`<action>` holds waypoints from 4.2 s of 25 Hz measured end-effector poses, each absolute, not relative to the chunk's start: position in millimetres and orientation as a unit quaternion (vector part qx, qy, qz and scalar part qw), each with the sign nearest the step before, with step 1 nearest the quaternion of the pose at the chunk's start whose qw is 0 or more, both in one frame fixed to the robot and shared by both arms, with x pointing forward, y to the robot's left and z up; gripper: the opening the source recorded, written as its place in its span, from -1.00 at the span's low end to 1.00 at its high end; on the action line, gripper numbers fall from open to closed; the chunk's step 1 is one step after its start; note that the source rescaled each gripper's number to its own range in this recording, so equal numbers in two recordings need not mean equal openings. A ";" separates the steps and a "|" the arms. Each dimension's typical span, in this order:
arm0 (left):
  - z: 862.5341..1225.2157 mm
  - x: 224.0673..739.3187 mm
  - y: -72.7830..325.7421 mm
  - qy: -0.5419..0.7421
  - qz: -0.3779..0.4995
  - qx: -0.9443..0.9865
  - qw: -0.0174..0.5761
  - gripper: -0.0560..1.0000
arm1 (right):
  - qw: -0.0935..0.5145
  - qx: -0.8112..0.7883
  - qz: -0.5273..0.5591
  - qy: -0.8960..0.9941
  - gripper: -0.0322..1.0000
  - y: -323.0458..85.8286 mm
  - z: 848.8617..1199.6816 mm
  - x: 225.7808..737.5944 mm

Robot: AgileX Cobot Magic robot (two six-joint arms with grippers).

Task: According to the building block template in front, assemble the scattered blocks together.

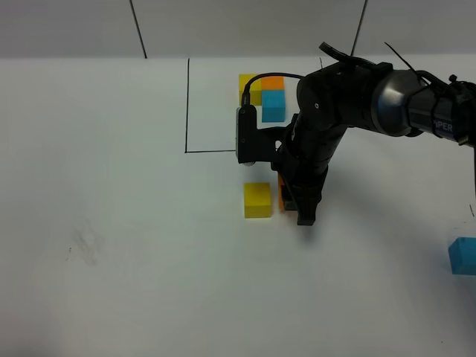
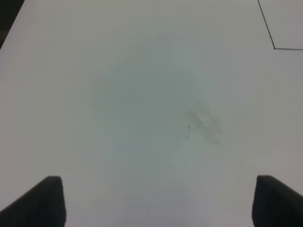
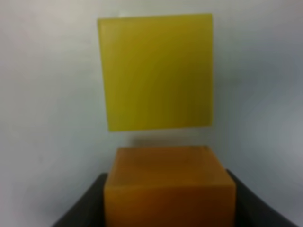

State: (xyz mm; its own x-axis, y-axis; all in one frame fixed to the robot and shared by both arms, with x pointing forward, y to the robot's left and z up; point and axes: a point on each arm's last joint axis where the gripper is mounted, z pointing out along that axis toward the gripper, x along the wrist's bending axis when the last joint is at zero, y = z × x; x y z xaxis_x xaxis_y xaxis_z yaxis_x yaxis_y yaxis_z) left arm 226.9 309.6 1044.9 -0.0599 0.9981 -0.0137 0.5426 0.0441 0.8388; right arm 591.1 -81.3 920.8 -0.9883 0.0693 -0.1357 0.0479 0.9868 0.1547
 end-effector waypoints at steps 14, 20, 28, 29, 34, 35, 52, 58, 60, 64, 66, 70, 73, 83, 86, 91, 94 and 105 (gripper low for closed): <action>1044.9 226.9 309.6 0.642 0.343 0.600 0.332 0.40 | 0.078 0.028 0.090 0.993 -0.44 -77.6 917.4 593.1; 1044.9 226.9 309.6 0.642 0.343 0.600 0.332 0.40 | 0.076 0.024 0.092 0.993 -0.44 -74.1 916.0 591.3; 1044.9 226.9 309.6 0.642 0.343 0.600 0.332 0.40 | 0.065 0.025 0.086 0.994 -0.44 -73.4 903.4 591.9; 1044.9 226.9 309.6 0.642 0.343 0.600 0.332 0.40 | 0.064 0.026 0.085 0.994 -0.44 -73.4 901.6 592.0; 1044.9 226.9 309.6 0.642 0.343 0.600 0.332 0.40 | 0.056 0.027 0.082 0.995 -0.44 -72.9 893.2 592.3; 1044.9 226.9 309.6 0.642 0.343 0.600 0.332 0.40 | 0.056 0.027 0.082 0.995 -0.44 -72.8 893.2 592.4; 1044.9 226.9 309.6 0.643 0.343 0.599 0.332 0.40 | 0.104 0.214 0.104 0.966 0.77 -110.5 956.7 591.6; 1044.9 226.9 309.6 0.643 0.343 0.599 0.332 0.40 | 0.120 0.511 0.118 0.843 0.87 -200.3 994.5 558.6; 1044.9 226.9 309.6 0.643 0.343 0.599 0.332 0.40 | 0.140 0.584 0.124 0.790 0.85 -229.1 1006.1 543.3; 1044.9 226.9 309.6 0.643 0.343 0.599 0.332 0.40 | 0.161 0.654 0.111 0.731 0.84 -272.5 1010.0 522.0; 1044.9 226.9 309.6 0.643 0.343 0.599 0.332 0.40 | 0.151 0.677 0.096 0.714 0.83 -286.0 1002.7 515.5; 1044.9 226.9 309.6 0.643 0.343 0.599 0.332 0.40 | 0.124 0.709 0.070 0.690 0.83 -302.4 981.9 501.0; 1044.9 226.9 309.6 0.642 0.343 0.600 0.332 0.40 | 0.118 0.721 0.070 0.679 0.83 -307.1 970.1 493.9; 1044.9 226.9 309.6 0.643 0.343 0.599 0.332 0.40 | 0.108 0.728 0.085 0.671 0.83 -305.2 936.0 471.5; 1044.9 226.9 309.6 0.643 0.343 0.599 0.332 0.40 | 0.097 0.732 0.079 0.670 0.83 -304.6 925.7 471.3; 1044.9 226.9 309.6 0.643 0.343 0.599 0.332 0.40 | 0.083 0.735 0.071 0.669 0.80 -303.9 903.9 479.0; 1044.9 226.9 309.6 0.643 0.343 0.599 0.332 0.40 | 0.077 0.737 0.066 0.669 0.66 -303.7 896.9 480.3; 1044.9 226.9 309.6 0.643 0.343 0.599 0.332 0.40 | 0.087 0.731 0.080 0.672 -0.44 -299.4 910.6 477.4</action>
